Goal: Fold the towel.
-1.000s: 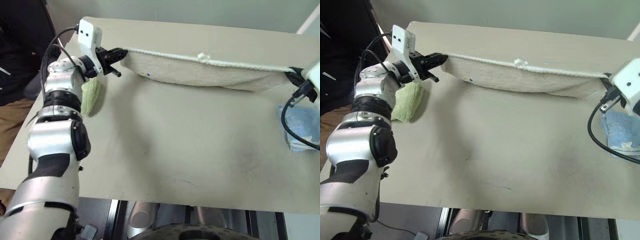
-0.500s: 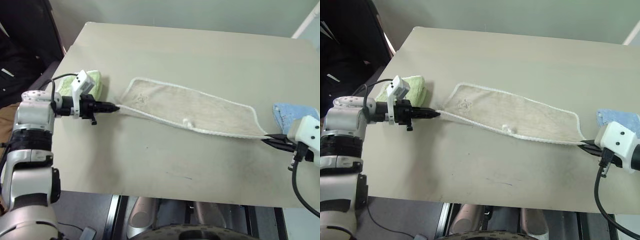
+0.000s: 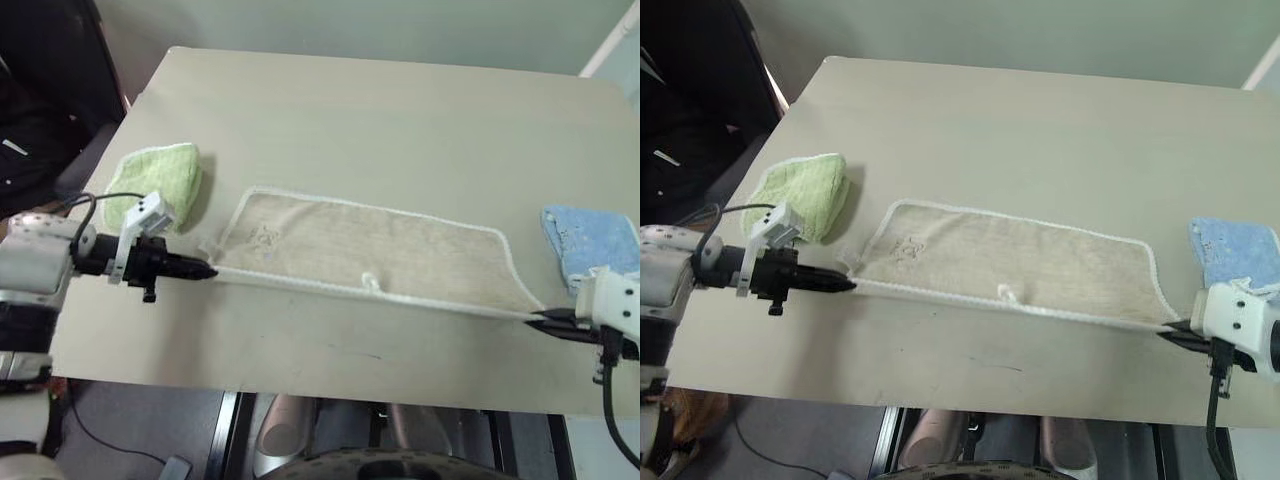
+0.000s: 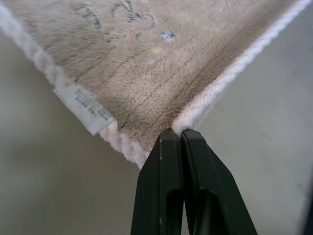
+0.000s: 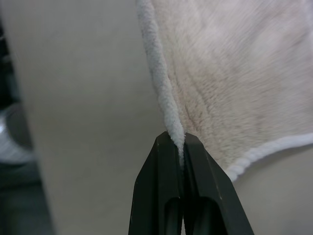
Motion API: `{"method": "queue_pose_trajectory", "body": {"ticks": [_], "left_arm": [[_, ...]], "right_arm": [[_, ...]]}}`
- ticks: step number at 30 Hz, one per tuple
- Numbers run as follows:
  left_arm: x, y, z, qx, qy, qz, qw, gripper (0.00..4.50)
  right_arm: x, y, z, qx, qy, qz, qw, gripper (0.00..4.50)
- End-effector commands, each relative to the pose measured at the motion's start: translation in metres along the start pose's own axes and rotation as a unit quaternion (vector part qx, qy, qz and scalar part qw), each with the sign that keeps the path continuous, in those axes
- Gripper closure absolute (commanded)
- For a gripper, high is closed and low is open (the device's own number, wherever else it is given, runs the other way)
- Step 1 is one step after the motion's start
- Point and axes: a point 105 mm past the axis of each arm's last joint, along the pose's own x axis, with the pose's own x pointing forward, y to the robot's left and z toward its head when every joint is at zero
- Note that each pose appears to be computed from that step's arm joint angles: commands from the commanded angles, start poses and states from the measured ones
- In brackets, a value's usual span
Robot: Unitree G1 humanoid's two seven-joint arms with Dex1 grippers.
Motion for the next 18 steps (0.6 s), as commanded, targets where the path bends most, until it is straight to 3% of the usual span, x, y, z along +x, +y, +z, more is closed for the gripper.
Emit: {"method": "queue_pose_trajectory", "body": {"ticks": [1, 8, 14, 18], "left_arm": [[-0.010, -0.009, 0.006, 0.006, -0.011, -0.007, 1.000, 4.47], [-0.007, -0.004, 0.000, -0.019, -0.019, -0.006, 1.000, 4.47], [-0.013, 0.007, 0.027, -0.012, -0.092, -0.003, 0.996, 4.47], [-0.017, 0.013, 0.040, -0.008, -0.124, -0.006, 0.992, 4.47]], "right_arm": [[-0.010, 0.003, 0.002, -0.019, 0.010, 0.007, 1.000, 4.50], [-0.006, 0.001, 0.008, -0.017, -0.013, 0.005, 1.000, 4.50], [-0.003, -0.019, 0.027, 0.009, -0.100, -0.044, 0.994, 4.50], [0.002, -0.022, 0.032, 0.023, -0.123, -0.045, 0.991, 4.50]]}}
